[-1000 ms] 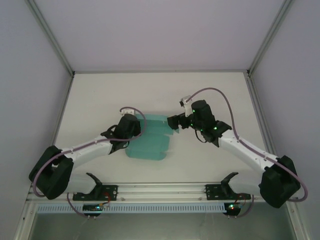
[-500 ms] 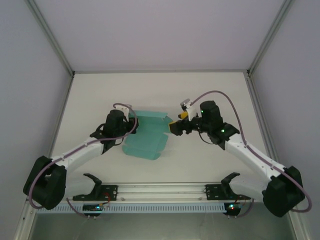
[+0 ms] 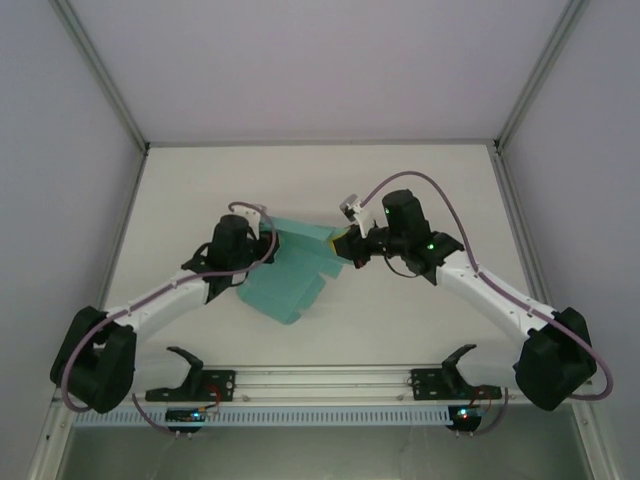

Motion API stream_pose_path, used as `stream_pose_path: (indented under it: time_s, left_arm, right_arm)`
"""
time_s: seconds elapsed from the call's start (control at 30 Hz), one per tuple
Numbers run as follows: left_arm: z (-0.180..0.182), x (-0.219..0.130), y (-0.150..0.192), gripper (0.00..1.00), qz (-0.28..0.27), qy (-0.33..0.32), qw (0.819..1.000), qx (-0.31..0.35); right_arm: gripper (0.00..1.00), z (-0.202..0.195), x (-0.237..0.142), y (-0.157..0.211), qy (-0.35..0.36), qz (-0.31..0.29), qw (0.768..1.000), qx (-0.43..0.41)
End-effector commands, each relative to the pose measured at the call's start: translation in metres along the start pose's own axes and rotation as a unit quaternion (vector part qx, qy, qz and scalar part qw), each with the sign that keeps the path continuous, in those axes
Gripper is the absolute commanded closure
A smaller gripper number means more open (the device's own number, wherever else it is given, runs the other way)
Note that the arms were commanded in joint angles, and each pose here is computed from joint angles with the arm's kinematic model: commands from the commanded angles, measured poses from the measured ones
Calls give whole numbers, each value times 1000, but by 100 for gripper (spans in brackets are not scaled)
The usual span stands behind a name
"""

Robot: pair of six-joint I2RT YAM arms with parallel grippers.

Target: Assemble paper box

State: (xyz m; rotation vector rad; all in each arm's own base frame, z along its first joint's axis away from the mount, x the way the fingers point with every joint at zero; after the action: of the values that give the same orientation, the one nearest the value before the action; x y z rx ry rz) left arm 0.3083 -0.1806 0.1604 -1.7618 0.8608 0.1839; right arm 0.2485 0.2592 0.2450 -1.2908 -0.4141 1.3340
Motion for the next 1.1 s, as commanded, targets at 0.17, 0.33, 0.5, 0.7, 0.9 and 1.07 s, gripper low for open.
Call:
stream_pose_path:
  time_s: [0.17,0.33,0.5,0.7,0.9,1.07]
  left_arm:
    - [81,11,-20,99,-29,-258,965,-42]
    - [101,13,-17,100,-20,-332,942,-48]
    - [105,12,-16,100,-17,-349,936,-36]
    - [78,6,-18,100,-15,-255,967,-3]
    - [25,-18,-20,100,-69,-102,992,-2]
    - [27,-34,-13,100,-78,-135,988,-13]
  right_arm:
    - [100,25,-5,0,-55,12,998,7]
    - [100,23,-3,2,-48,19,999,8]
    - [100,23,-5,3,-37,18,999,5]
    - [100,20,-11,2,-15,15,1000,7]
    - [61,-8,-15,5,77,4,997,13]
    - [1,-16,-34,-2,136,-46,990,14]
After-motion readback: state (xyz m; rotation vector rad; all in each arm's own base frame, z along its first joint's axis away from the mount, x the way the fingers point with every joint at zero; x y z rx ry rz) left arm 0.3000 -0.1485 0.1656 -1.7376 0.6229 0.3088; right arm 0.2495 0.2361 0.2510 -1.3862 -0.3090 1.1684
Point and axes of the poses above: each hand's point on the last joint's axis, 136 mm out from that joint toward the fingers, its own x axis out along the fingers, its own z axis along the line the jaws close on, y = z × x, the point moved 3 cm from there along -x, back along the fingers
